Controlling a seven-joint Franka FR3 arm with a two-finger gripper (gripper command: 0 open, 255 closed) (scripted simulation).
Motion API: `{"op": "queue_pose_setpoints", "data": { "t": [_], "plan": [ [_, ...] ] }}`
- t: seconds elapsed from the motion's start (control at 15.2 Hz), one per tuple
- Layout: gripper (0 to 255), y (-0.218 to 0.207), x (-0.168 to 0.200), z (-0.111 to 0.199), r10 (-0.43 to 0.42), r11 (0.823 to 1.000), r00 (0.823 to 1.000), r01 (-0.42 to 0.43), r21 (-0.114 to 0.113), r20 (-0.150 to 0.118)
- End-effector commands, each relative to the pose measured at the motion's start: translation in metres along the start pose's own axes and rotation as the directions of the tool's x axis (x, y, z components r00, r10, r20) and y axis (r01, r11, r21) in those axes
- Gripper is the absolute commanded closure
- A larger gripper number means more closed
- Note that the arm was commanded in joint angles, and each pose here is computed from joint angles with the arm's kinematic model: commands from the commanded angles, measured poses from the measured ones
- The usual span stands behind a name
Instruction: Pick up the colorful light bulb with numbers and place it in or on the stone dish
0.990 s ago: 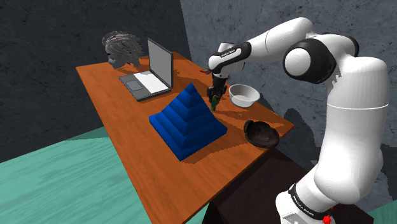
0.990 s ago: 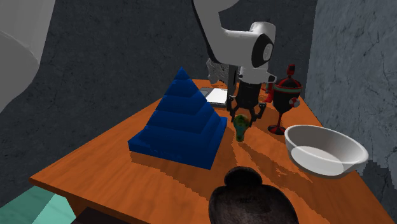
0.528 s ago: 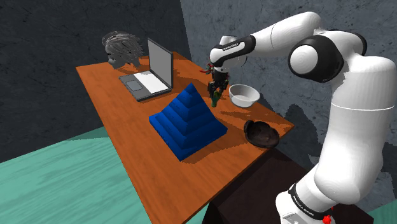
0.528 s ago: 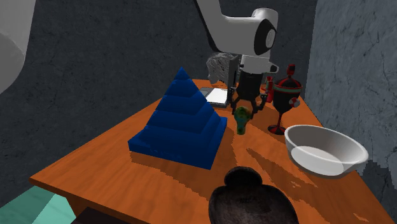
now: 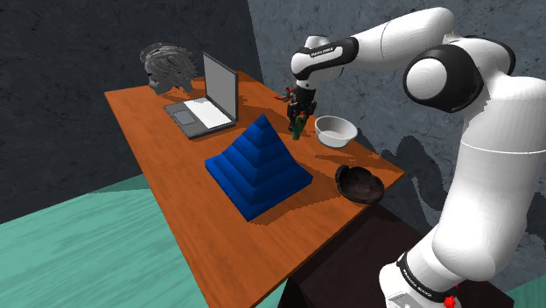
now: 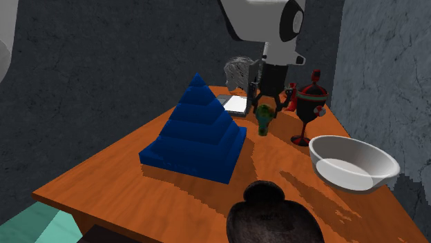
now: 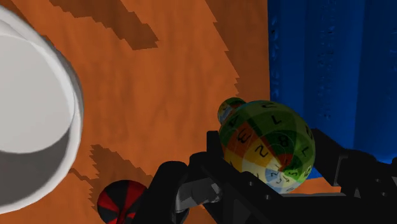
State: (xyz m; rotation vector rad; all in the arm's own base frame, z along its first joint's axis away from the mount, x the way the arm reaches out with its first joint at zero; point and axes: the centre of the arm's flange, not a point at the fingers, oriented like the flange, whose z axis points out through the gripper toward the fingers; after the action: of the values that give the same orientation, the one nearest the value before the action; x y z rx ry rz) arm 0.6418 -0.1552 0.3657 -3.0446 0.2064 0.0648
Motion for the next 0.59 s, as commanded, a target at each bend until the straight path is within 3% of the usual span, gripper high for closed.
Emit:
{"op": "queue_pose_setpoints", "data": {
  "t": [0.0, 0.53],
  "plan": [
    [255, -0.002, -0.001, -0.01, 0.0, 1.0, 1.0, 0.0, 0.0, 0.0],
    [255, -0.005, -0.003, -0.052, 0.0, 1.0, 1.0, 0.0, 0.0, 0.0]
  ]
}}
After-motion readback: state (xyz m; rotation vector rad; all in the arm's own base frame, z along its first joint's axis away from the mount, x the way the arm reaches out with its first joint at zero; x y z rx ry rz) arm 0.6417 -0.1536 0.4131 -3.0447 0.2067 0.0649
